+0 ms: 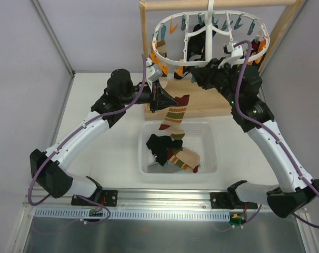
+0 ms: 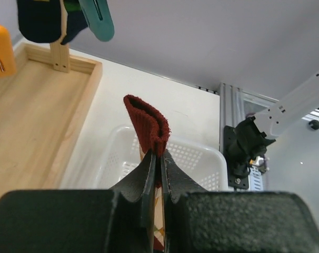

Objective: Clip the socks to the hanger
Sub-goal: Pick up the sock from the bin, then clamp the sock onto the hanger.

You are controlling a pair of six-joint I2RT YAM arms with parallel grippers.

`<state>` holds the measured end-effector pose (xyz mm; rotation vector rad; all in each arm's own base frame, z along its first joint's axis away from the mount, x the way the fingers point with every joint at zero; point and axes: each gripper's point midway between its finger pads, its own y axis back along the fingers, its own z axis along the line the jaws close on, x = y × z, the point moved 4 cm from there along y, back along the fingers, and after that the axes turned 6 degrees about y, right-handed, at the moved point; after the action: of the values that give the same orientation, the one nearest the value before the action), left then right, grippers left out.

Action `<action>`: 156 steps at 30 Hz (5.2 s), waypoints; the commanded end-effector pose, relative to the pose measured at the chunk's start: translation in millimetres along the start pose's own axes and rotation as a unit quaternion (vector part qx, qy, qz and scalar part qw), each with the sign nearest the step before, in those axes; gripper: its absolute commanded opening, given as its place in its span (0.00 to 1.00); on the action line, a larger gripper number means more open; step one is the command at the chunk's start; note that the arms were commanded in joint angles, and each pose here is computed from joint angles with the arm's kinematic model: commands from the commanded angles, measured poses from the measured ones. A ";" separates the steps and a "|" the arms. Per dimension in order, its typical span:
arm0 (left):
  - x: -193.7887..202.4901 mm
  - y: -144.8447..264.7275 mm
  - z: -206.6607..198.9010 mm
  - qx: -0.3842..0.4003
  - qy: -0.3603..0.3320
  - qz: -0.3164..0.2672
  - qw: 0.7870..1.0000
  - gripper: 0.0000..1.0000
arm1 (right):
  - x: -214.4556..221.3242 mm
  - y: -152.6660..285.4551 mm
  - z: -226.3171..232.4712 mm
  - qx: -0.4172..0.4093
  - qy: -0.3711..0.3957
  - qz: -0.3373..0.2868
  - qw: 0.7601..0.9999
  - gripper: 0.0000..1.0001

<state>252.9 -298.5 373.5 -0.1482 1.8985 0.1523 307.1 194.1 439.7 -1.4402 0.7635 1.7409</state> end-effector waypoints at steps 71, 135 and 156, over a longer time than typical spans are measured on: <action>-35.0 -56.6 39.6 -0.266 -0.107 -0.053 0.957 0.00 | 0.8 0.1 -27.8 0.116 -0.069 -0.012 0.991 0.01; -24.0 -82.5 6.3 -0.273 -0.139 -0.055 0.950 0.00 | 15.4 -3.1 -42.5 0.170 -0.042 0.010 0.984 0.01; -30.8 -74.8 11.4 -0.306 -0.138 -0.073 0.939 0.00 | 16.2 -0.7 -43.9 0.176 -0.034 0.011 0.984 0.01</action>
<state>292.6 -377.1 362.3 -0.5485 1.5365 0.6968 332.1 168.4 407.9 -1.1430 0.9848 1.6091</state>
